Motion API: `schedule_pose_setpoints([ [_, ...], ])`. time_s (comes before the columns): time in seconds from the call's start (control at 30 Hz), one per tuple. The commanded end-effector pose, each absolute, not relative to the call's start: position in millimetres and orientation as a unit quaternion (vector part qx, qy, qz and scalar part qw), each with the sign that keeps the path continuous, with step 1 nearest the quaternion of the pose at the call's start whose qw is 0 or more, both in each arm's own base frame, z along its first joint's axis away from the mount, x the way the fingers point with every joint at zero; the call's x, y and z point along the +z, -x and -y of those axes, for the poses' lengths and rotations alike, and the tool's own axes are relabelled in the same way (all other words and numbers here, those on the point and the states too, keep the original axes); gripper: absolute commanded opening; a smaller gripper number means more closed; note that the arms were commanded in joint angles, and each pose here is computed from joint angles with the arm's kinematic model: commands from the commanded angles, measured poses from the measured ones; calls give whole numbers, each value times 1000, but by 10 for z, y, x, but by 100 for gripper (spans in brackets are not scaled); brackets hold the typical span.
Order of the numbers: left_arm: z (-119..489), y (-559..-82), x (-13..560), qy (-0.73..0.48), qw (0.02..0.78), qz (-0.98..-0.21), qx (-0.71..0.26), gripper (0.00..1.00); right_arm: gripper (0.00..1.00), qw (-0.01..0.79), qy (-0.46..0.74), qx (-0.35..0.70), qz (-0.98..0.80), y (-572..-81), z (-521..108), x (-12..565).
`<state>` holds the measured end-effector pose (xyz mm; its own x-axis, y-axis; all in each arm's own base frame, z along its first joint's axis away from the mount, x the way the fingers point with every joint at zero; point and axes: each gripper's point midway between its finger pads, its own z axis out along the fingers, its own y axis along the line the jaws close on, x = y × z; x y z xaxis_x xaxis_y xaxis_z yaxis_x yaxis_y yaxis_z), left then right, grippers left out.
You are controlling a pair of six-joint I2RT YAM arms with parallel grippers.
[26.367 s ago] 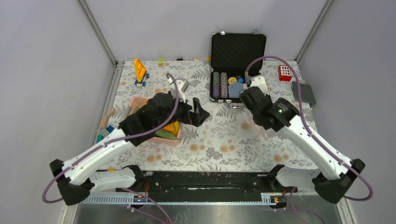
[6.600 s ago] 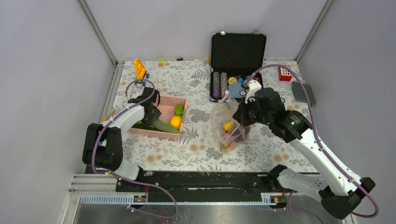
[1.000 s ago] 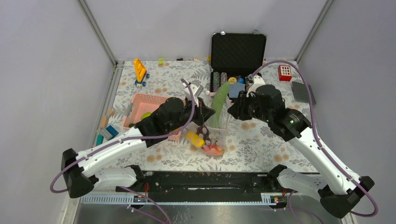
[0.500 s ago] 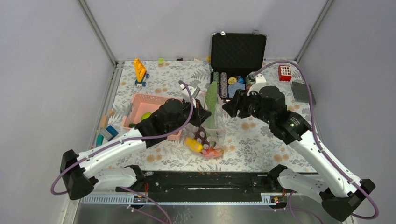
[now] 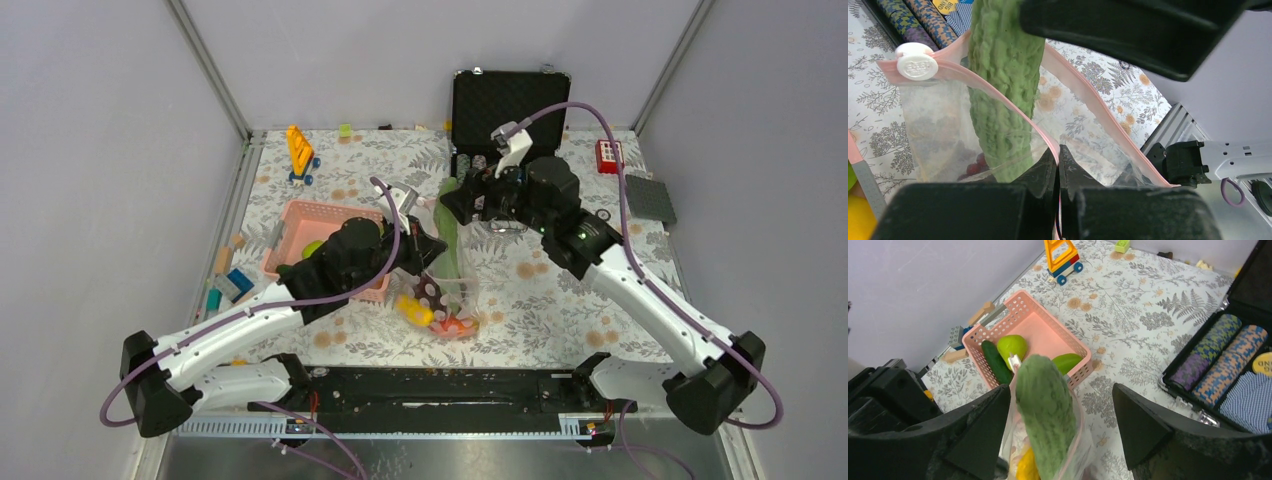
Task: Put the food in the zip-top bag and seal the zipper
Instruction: Adjust the zipper food storage bag at the center of the board.
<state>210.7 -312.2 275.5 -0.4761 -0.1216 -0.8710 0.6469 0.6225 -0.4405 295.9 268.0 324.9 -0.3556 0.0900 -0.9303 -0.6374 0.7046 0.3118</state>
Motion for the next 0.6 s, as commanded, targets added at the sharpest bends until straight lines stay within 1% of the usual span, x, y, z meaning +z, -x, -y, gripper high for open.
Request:
schedule_pose_setpoints([
  [0.0,3112,-2107,2977,-159,504,-736,-423,0,81,587,242,368,-679,-3016,-2896,3700],
  [0.13,3104,-2120,2963,-155,505,-738,-421,0,73,566,275,413,-658,-2921,-3090,3658],
  [0.17,3103,-2120,2958,-155,504,-738,-421,0,68,559,281,423,-656,-2894,-3123,3644],
  [0.23,3090,-2136,2958,-147,506,-739,-419,0,52,541,284,432,-663,-2861,-3160,3597],
  [0.3,3063,-2164,2941,-136,509,-743,-413,0,33,526,289,438,-670,-2818,-3171,3571],
  [0.33,3042,-2181,2937,-128,510,-745,-410,0,23,520,292,441,-670,-2784,-3172,3574],
  [0.37,3020,-2198,2937,-121,513,-747,-406,0,10,517,296,445,-669,-2752,-3170,3594],
  [0.4,2992,-2219,2933,-112,515,-749,-401,0,1,514,298,446,-669,-2723,-3159,3618],
  [0.57,2859,-2291,2927,-77,528,-756,-380,0,0,503,303,423,-690,-2649,-3050,3729],
])
